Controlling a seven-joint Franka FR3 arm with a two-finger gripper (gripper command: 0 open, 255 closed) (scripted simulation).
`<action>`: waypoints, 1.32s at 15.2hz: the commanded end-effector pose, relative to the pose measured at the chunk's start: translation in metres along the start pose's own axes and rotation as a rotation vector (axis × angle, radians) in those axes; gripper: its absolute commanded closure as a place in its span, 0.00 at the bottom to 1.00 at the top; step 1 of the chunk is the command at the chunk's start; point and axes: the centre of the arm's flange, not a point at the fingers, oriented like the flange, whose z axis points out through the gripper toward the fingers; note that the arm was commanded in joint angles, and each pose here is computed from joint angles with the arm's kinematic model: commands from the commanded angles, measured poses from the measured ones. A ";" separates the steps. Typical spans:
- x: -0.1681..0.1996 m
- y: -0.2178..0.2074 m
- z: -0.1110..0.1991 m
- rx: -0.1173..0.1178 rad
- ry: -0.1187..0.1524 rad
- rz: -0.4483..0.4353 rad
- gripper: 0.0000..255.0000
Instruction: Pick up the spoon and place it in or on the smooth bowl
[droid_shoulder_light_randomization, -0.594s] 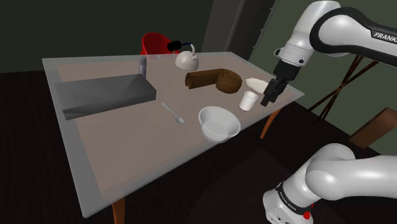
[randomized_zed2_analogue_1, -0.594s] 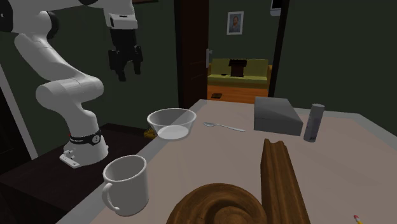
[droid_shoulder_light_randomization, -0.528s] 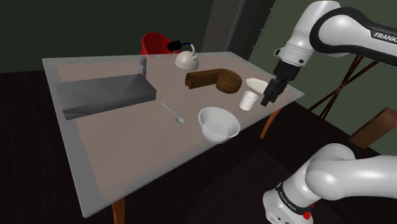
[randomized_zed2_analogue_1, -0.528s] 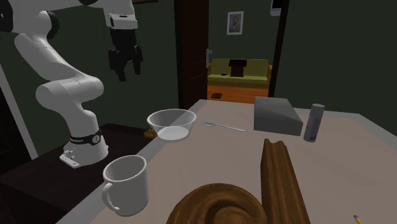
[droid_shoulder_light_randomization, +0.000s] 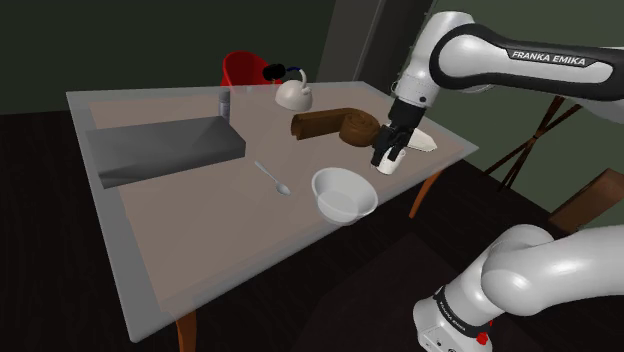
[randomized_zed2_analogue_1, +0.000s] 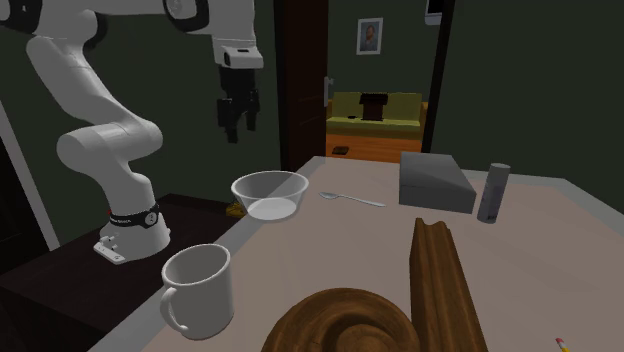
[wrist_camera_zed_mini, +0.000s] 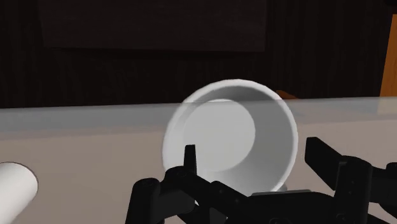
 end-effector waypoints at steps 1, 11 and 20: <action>0.024 -0.006 0.011 0.002 -0.003 0.004 0.00; 0.139 -0.049 0.067 0.007 -0.020 0.021 0.00; 0.242 -0.085 0.118 0.012 -0.036 0.037 0.00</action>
